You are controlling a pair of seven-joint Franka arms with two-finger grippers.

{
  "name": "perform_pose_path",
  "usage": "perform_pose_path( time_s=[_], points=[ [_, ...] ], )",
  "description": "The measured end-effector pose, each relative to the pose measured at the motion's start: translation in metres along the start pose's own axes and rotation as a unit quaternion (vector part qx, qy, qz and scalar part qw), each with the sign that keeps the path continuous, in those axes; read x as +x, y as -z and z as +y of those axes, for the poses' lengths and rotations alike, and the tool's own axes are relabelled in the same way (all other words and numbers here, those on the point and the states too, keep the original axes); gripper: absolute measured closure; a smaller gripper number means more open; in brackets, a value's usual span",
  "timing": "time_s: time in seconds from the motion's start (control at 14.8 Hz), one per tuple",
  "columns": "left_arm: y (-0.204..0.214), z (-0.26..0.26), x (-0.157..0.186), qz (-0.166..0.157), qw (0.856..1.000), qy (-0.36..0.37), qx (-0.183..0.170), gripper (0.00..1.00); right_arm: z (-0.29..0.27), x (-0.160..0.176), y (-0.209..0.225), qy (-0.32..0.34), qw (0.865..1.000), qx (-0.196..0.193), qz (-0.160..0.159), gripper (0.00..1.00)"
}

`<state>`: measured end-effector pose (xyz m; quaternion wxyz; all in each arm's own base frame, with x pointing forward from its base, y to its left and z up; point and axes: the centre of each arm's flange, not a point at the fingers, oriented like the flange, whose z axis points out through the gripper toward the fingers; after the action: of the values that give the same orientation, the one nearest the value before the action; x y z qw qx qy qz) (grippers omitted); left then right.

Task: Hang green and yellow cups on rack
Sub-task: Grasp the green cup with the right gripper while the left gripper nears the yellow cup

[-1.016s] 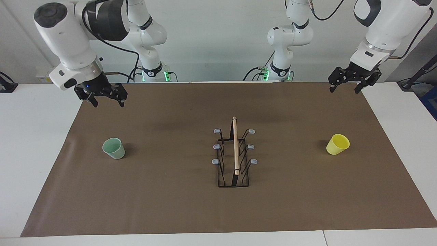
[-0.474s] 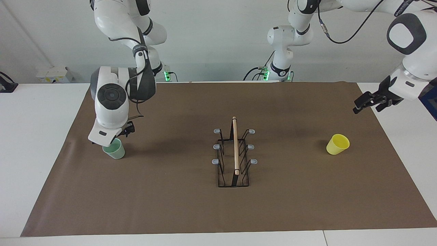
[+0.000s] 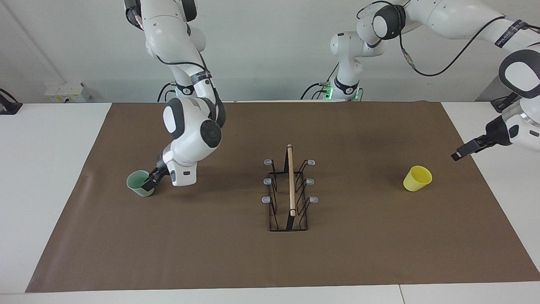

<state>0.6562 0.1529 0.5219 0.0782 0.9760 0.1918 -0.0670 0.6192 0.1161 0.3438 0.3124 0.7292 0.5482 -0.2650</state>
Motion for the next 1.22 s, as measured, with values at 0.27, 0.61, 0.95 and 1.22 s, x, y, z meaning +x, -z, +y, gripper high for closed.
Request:
perform_pose_path(
  time_s=[0.27, 0.61, 0.95, 1.22],
  points=[
    [-0.029, -0.028, 0.011, -0.034, 0.993, 0.107, -0.036, 0.00, -0.019, 0.019, -0.031, 0.094, 0.994, -0.016, -0.053, 0.00],
    [-0.071, -0.087, 0.015, -0.092, 0.946, 0.286, -0.125, 0.00, -0.038, 0.041, -0.067, 0.153, 0.982, -0.044, -0.104, 0.00],
    [-0.113, -0.123, 0.010, -0.147, 0.870, 0.434, -0.180, 0.00, -0.042, 0.052, -0.077, 0.183, 0.972, -0.080, -0.122, 0.00],
    [-0.142, -0.150, 0.005, -0.161, 0.817, 0.511, -0.215, 0.00, -0.046, 0.063, -0.088, 0.194, 0.968, -0.085, -0.136, 0.00]
  ],
)
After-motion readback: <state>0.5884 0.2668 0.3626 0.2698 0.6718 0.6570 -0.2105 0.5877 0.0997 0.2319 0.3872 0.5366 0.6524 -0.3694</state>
